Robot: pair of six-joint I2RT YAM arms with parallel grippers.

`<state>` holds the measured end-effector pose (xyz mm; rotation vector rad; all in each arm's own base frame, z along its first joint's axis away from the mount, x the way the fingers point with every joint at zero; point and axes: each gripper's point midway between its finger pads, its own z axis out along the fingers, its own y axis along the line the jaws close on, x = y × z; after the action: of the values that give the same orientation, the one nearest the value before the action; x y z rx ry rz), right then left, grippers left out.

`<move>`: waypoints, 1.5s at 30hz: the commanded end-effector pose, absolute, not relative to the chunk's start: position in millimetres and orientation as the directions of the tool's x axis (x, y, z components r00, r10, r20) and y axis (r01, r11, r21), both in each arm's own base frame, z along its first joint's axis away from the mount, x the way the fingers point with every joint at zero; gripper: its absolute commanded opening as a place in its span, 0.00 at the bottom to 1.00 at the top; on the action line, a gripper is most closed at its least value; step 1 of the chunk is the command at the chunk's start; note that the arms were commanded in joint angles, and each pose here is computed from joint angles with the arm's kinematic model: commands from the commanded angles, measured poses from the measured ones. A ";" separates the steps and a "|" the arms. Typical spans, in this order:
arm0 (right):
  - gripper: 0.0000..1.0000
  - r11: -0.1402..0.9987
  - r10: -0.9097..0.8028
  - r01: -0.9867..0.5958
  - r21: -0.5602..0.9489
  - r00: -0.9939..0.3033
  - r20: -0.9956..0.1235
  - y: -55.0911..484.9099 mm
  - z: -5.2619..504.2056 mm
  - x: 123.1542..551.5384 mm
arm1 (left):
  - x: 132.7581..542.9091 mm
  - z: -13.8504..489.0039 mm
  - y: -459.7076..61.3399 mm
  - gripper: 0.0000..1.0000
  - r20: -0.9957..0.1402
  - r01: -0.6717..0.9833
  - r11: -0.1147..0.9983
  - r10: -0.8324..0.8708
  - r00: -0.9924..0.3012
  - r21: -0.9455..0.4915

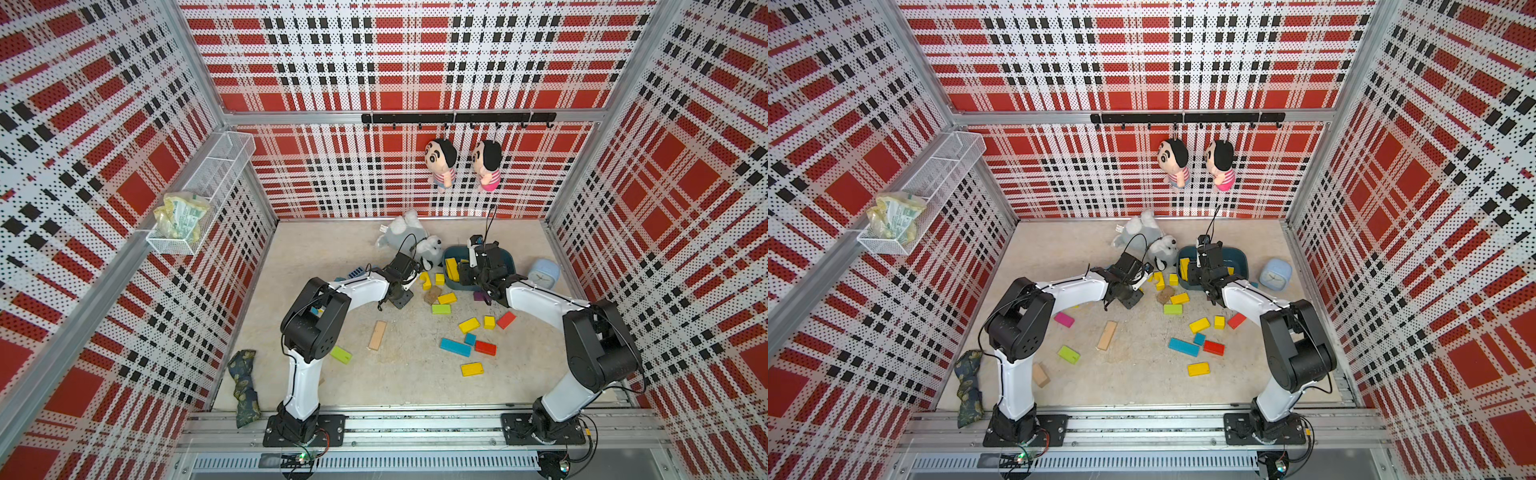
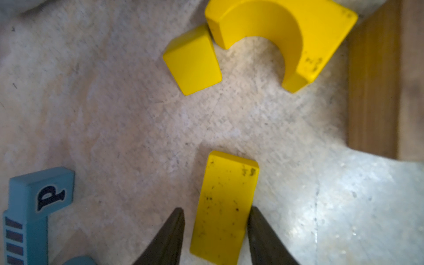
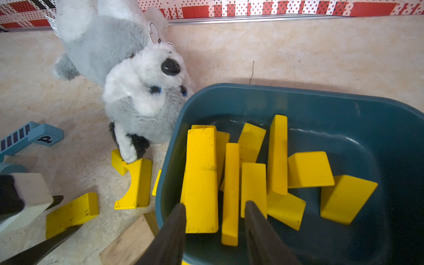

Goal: Pick out the yellow building blocks
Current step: Pick up the building block from the center of the board.

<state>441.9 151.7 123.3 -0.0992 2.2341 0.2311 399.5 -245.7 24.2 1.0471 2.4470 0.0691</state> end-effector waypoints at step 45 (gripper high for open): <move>0.40 0.775 0.053 -0.245 0.582 -0.893 -0.447 269.7 155.8 400.4 | 372.2 160.3 -347.4 0.10 -0.853 0.599 0.704 -0.018 -0.521 -0.381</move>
<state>406.4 267.0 158.1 -0.1080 2.4962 0.9256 372.1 -341.5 135.4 0.4811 2.0511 -0.7757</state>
